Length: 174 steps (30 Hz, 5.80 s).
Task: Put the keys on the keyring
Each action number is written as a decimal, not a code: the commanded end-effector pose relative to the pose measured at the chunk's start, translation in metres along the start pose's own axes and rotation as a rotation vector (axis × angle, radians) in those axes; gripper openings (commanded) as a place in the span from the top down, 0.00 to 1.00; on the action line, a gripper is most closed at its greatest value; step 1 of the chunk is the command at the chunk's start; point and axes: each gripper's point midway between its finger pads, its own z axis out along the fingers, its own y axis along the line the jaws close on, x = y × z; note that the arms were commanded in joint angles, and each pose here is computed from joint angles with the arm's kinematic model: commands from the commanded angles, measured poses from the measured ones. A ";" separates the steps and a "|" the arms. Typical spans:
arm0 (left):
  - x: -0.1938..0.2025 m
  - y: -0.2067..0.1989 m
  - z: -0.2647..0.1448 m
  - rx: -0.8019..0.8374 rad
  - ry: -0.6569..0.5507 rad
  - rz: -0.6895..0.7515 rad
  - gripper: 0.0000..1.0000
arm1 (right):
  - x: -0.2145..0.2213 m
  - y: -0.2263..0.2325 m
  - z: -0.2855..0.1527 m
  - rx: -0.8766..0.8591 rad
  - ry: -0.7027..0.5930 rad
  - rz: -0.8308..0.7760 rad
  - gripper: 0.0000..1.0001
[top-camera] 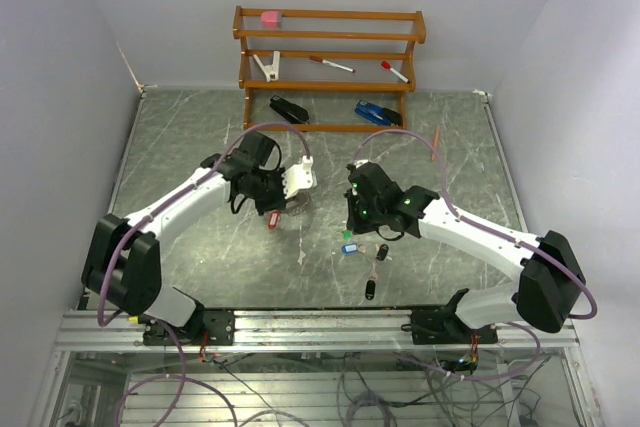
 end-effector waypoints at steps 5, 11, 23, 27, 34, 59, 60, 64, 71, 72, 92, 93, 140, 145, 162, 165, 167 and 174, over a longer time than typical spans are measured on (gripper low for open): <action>-0.045 0.008 -0.041 -0.074 -0.118 -0.006 0.93 | -0.003 0.009 0.013 -0.051 -0.007 -0.001 1.00; -0.057 0.011 -0.059 -0.116 -0.158 0.001 0.93 | 0.010 0.010 0.025 -0.093 0.049 0.007 1.00; -0.056 0.042 -0.089 -0.259 -0.179 -0.058 0.93 | 0.010 -0.002 0.062 -0.103 0.124 0.052 1.00; -0.054 0.047 -0.098 -0.284 -0.188 -0.071 0.93 | -0.004 -0.011 0.083 -0.061 0.139 0.015 1.00; -0.058 0.050 -0.107 -0.295 -0.214 -0.083 0.93 | -0.032 -0.010 0.107 -0.028 0.119 -0.004 0.86; -0.082 0.014 -0.085 -0.003 -0.332 -0.073 0.93 | -0.135 0.091 -0.034 -0.579 -0.420 -0.236 0.67; -0.084 0.014 -0.086 -0.007 -0.339 -0.073 0.93 | -0.136 0.096 -0.036 -0.592 -0.428 -0.241 0.67; -0.085 0.013 -0.084 -0.011 -0.347 -0.068 0.93 | -0.137 0.111 -0.041 -0.636 -0.440 -0.251 0.71; -0.088 0.007 -0.083 0.029 -0.346 -0.062 0.93 | -0.130 0.120 -0.036 -0.661 -0.421 -0.270 0.76; -0.088 0.006 -0.084 0.035 -0.345 -0.060 0.93 | -0.129 0.121 -0.035 -0.663 -0.417 -0.272 0.77; -0.094 -0.006 -0.088 0.113 -0.346 -0.036 0.93 | -0.126 0.135 -0.036 -0.722 -0.414 -0.287 0.86; -0.095 -0.007 -0.089 0.114 -0.351 -0.034 0.93 | -0.125 0.136 -0.036 -0.728 -0.412 -0.286 0.86; -0.128 0.005 -0.111 0.063 -0.439 -0.105 0.64 | -0.129 0.126 -0.070 -0.691 -0.517 -0.271 1.00; -0.136 0.008 -0.120 0.033 -0.469 -0.121 0.62 | -0.139 0.120 -0.080 -0.645 -0.566 -0.256 1.00; -0.135 0.015 -0.112 0.020 -0.479 -0.139 0.61 | -0.151 0.120 -0.102 -0.648 -0.635 -0.235 1.00; -0.137 0.016 -0.111 0.025 -0.492 -0.142 0.61 | -0.151 0.122 -0.104 -0.660 -0.638 -0.234 1.00; -0.139 0.016 -0.111 0.035 -0.501 -0.141 0.61 | -0.151 0.123 -0.104 -0.665 -0.638 -0.233 1.00; -0.140 0.007 -0.106 0.104 -0.505 -0.129 0.61 | -0.155 0.125 -0.112 -0.685 -0.667 -0.231 1.00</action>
